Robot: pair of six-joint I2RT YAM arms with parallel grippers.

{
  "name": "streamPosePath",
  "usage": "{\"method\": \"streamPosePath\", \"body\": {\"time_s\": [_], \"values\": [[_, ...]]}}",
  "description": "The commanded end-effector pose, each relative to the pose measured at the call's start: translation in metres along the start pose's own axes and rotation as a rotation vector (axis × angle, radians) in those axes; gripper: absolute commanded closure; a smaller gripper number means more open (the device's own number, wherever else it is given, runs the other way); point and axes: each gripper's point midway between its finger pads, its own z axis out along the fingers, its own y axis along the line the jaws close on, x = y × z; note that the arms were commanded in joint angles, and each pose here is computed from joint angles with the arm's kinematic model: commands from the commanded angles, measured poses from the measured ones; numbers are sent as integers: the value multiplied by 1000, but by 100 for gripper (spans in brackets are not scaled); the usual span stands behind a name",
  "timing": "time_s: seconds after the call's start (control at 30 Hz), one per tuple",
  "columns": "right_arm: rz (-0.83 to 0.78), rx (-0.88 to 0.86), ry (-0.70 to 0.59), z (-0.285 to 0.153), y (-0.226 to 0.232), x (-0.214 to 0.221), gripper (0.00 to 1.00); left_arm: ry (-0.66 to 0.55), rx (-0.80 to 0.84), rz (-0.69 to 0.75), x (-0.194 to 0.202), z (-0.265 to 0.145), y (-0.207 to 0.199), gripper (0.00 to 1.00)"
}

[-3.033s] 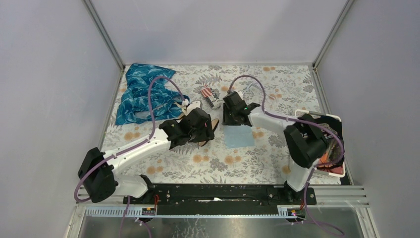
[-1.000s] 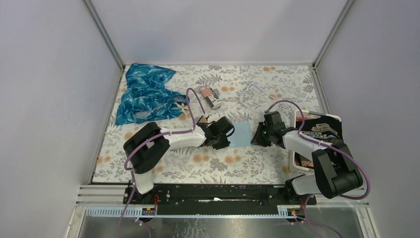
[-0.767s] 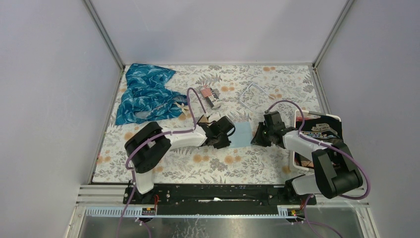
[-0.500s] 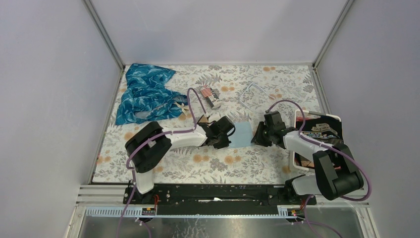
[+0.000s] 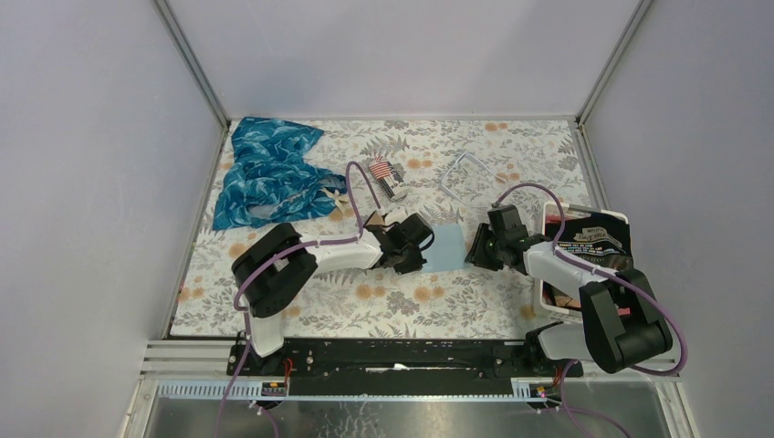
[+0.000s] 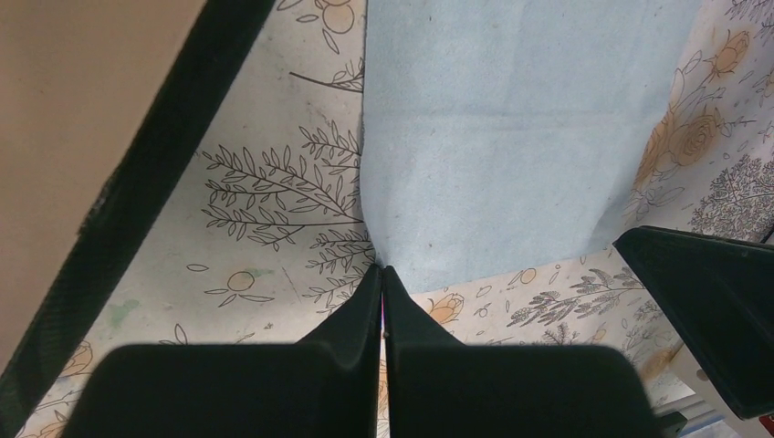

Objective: Organize the sunglasses
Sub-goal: Fold the glasses cleaning cloth at the center of the board.

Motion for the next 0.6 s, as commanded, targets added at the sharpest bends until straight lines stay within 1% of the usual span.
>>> {"method": "streamPosePath", "body": {"time_s": [0.0, 0.1, 0.27, 0.33, 0.4, 0.57], "values": [[-21, -21, 18, 1, 4, 1, 65, 5, -39, 12, 1, 10, 11, 100], [-17, -43, 63, 6, 7, 9, 72, 6, -36, 11, 1, 10, 10, 100], [-11, -63, 68, 4, 9, 12, 84, 3, -28, 12, -1, 8, 8, 100], [-12, -63, 64, 2, 9, 11, 91, 6, -24, 17, 0, 7, 6, 100], [-14, -58, 54, 0, 8, 10, 100, 7, -18, 30, -1, 6, 5, 100], [4, -69, 55, -5, 8, 16, 100, 39, 11, 80, -3, 3, 1, 100]]}}
